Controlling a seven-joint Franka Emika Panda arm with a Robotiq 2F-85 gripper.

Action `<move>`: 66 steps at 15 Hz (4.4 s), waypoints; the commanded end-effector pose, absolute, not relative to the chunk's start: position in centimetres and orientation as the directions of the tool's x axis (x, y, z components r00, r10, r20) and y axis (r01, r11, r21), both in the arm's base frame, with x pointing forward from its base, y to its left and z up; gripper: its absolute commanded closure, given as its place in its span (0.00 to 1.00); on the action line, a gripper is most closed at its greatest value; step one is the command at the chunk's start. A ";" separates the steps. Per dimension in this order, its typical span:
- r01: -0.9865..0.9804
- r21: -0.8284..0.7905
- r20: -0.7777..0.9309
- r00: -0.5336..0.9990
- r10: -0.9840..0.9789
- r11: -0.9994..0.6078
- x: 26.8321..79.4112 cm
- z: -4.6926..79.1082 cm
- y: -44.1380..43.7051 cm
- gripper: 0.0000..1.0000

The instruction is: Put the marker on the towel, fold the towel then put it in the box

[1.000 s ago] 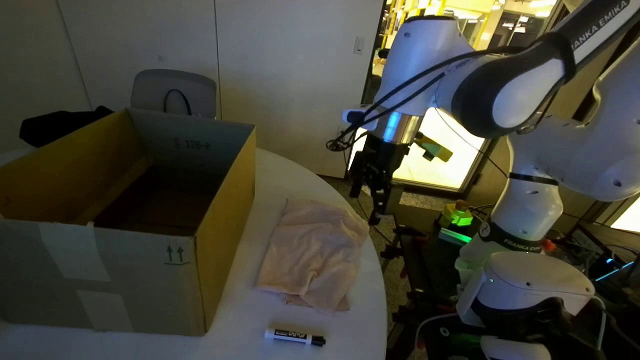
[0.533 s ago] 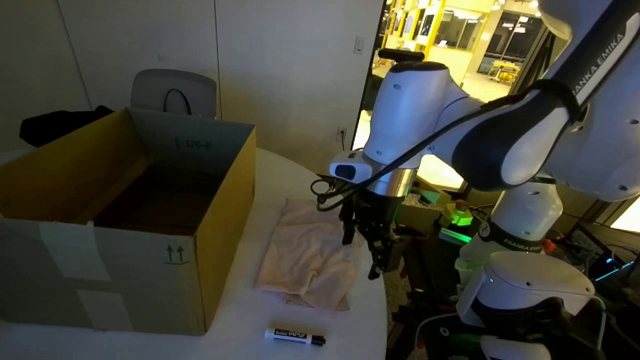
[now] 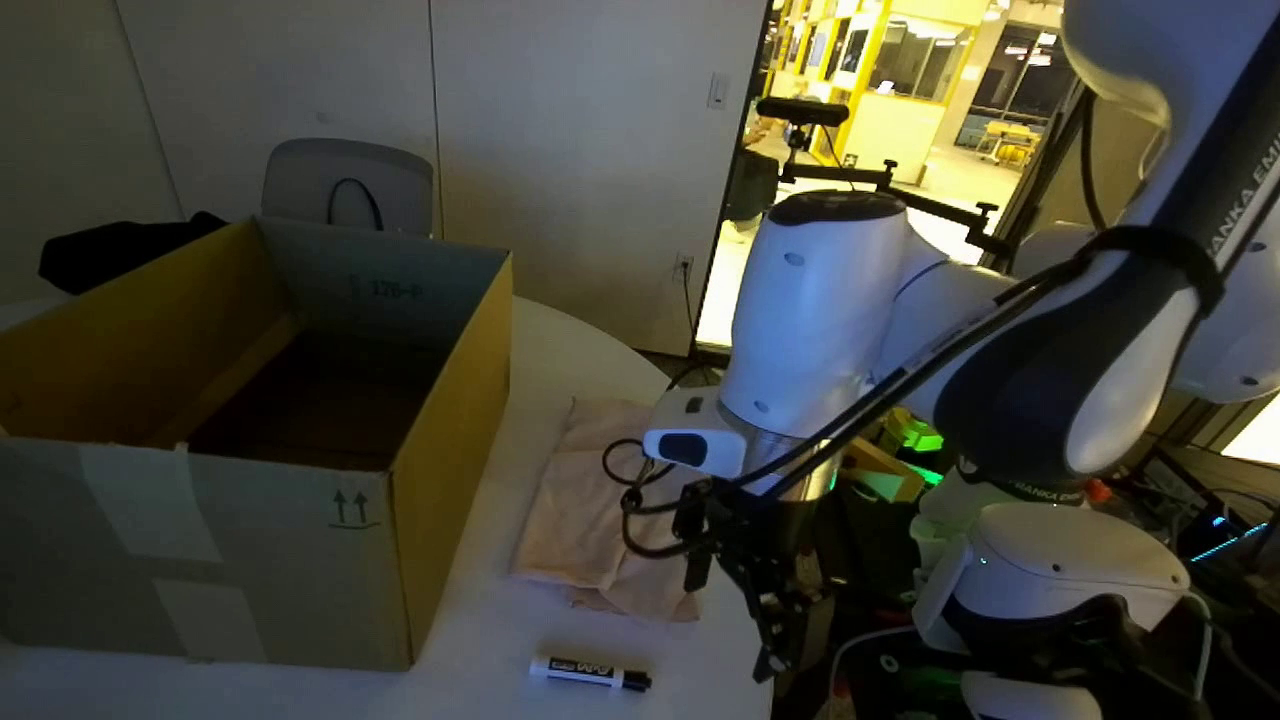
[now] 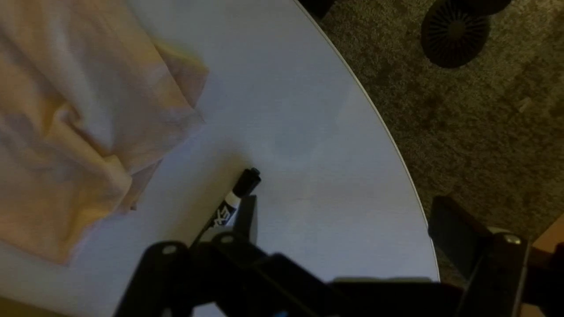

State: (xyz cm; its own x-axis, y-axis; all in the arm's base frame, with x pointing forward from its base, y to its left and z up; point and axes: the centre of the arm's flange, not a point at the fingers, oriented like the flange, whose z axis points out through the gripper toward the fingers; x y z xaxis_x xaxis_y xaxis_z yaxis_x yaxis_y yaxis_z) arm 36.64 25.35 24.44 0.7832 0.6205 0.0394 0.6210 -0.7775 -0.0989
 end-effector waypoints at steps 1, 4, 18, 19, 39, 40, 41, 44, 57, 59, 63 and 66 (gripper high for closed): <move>0.565 -0.129 0.068 0.825 0.562 -0.815 38.5 22.2 29.1 0.00; 0.505 -0.131 0.080 0.863 0.498 -0.853 39.5 20.1 31.0 0.00; 0.397 0.013 0.068 0.915 0.397 -0.918 43.3 12.2 31.0 0.00; 0.393 0.021 0.069 0.917 0.394 -0.919 43.5 12.1 30.9 0.00; 0.358 0.044 0.033 0.933 0.359 -0.933 45.4 11.1 27.8 0.78; 0.355 0.048 0.029 0.934 0.357 -0.934 45.4 11.5 27.5 0.85; 0.359 0.048 0.026 0.933 0.360 -0.932 45.4 11.7 27.4 0.94; 0.372 0.046 0.012 0.928 0.372 -0.927 45.0 12.5 27.1 0.92; 0.278 0.071 0.035 0.959 0.281 -0.958 44.1 18.9 19.5 0.93; 0.226 0.085 0.034 0.973 0.229 -0.971 44.9 18.4 17.1 0.93; 0.108 0.117 0.014 0.994 0.110 -0.987 46.9 16.6 11.6 0.93; 0.025 0.139 -0.008 1.000 0.024 -0.990 47.9 14.9 7.8 0.93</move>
